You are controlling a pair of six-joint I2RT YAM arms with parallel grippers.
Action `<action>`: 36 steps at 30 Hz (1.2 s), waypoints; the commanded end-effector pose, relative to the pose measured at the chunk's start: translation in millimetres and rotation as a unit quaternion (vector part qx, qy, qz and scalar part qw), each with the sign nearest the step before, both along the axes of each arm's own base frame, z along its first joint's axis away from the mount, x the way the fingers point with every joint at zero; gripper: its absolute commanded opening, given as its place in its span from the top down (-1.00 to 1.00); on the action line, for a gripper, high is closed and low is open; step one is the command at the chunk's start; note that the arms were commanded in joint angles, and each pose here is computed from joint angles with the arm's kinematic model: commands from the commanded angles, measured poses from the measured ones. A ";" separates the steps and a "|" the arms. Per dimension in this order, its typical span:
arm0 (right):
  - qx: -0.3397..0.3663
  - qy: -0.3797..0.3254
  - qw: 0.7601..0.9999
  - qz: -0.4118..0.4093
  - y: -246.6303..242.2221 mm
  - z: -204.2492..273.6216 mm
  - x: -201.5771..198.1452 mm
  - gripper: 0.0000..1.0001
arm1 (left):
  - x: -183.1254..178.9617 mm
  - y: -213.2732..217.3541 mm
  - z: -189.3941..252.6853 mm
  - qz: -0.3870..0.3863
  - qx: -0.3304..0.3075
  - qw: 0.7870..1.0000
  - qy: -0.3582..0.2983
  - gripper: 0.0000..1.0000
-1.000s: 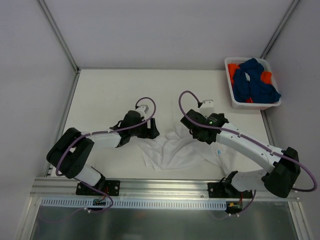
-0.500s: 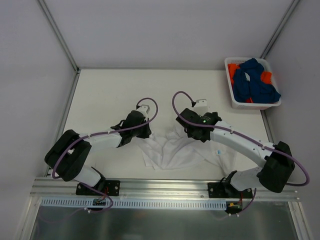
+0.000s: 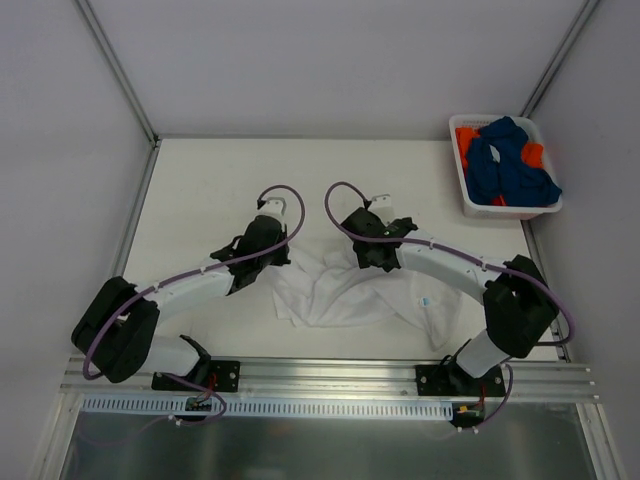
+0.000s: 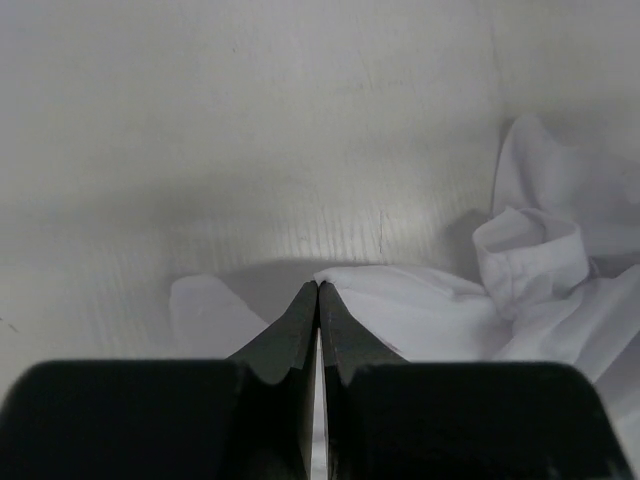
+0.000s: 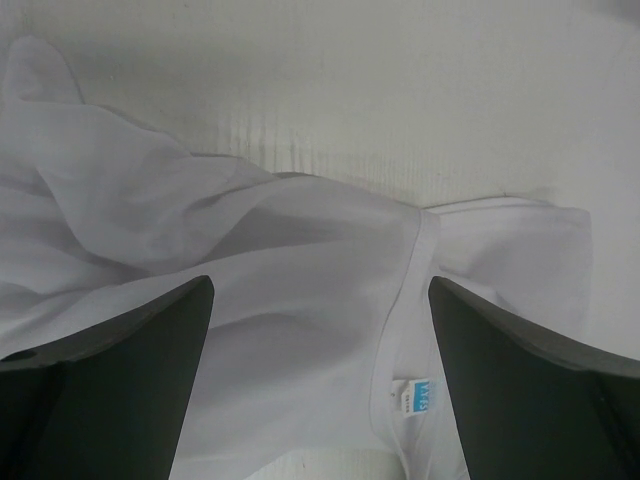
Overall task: Fold and stack the t-shirts
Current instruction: Flatten the tshirt out
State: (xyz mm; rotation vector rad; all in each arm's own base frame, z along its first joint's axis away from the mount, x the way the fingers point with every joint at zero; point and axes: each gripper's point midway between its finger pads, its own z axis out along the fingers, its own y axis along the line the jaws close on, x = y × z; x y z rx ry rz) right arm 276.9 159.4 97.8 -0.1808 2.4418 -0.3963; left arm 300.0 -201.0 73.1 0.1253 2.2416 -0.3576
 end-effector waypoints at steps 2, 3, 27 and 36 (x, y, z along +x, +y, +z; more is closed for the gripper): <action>0.026 -0.027 0.999 0.005 12.6 13.7 27.2 -0.88 | 29.2 12.6 73.2 0.049 0.019 0.994 -0.091 1.00; 0.032 -0.033 0.999 0.004 12.9 14.9 31.2 -0.89 | 30.8 15.4 85.5 0.053 0.021 0.993 -0.103 1.00; 0.113 -0.061 0.992 0.020 50.7 37.1 99.9 -0.88 | -50.5 81.9 195.4 0.089 -0.064 0.976 -0.189 1.00; 0.186 -0.045 0.979 0.072 98.4 41.7 115.4 -0.87 | -68.7 75.2 214.1 0.059 -0.111 0.975 -0.186 1.00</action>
